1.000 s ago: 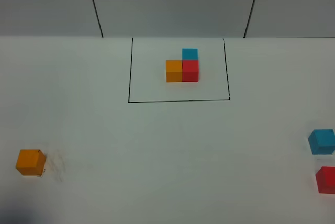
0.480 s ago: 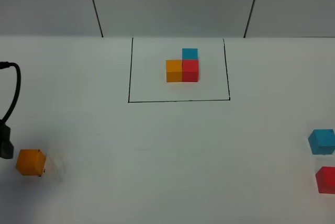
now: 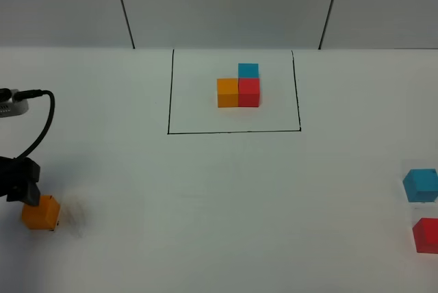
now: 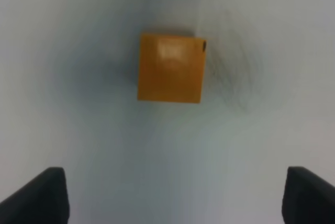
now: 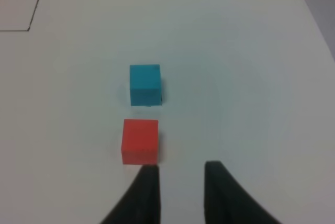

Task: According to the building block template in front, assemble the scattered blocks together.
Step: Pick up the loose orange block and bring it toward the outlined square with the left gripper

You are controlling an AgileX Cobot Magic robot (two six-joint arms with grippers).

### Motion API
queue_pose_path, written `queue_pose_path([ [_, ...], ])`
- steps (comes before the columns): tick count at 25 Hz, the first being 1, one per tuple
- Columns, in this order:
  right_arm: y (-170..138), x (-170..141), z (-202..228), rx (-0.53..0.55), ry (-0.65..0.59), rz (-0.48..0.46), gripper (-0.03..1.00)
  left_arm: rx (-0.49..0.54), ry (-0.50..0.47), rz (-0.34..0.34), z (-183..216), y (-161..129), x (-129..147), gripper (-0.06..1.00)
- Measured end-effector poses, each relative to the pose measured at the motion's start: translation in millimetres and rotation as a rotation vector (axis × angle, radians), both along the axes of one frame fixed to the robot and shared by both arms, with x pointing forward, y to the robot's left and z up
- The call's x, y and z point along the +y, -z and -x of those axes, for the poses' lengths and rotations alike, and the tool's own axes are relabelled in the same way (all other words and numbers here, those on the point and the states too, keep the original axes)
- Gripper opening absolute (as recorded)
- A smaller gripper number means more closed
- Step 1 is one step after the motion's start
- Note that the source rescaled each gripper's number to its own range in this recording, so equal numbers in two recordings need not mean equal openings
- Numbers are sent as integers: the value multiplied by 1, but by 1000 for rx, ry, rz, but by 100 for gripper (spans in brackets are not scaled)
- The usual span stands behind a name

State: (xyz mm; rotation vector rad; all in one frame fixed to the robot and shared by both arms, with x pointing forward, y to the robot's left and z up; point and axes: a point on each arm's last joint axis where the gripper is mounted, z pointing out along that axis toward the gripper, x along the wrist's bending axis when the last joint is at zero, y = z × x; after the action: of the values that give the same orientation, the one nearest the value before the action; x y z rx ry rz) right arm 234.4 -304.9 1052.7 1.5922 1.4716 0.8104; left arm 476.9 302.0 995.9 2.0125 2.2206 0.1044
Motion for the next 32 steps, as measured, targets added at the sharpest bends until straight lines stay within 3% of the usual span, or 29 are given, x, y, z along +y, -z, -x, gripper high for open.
queue_pose_path([
  [25, 0, 0, 0, 0, 0, 0, 0, 80, -13, -7, -42, 86, 3, 70],
  [29, 0, 0, 0, 0, 0, 0, 0, 85, -13, -8, -43, 90, 3, 62],
  [32, 0, 0, 0, 0, 0, 0, 0, 83, -13, -8, -43, 90, 3, 42],
])
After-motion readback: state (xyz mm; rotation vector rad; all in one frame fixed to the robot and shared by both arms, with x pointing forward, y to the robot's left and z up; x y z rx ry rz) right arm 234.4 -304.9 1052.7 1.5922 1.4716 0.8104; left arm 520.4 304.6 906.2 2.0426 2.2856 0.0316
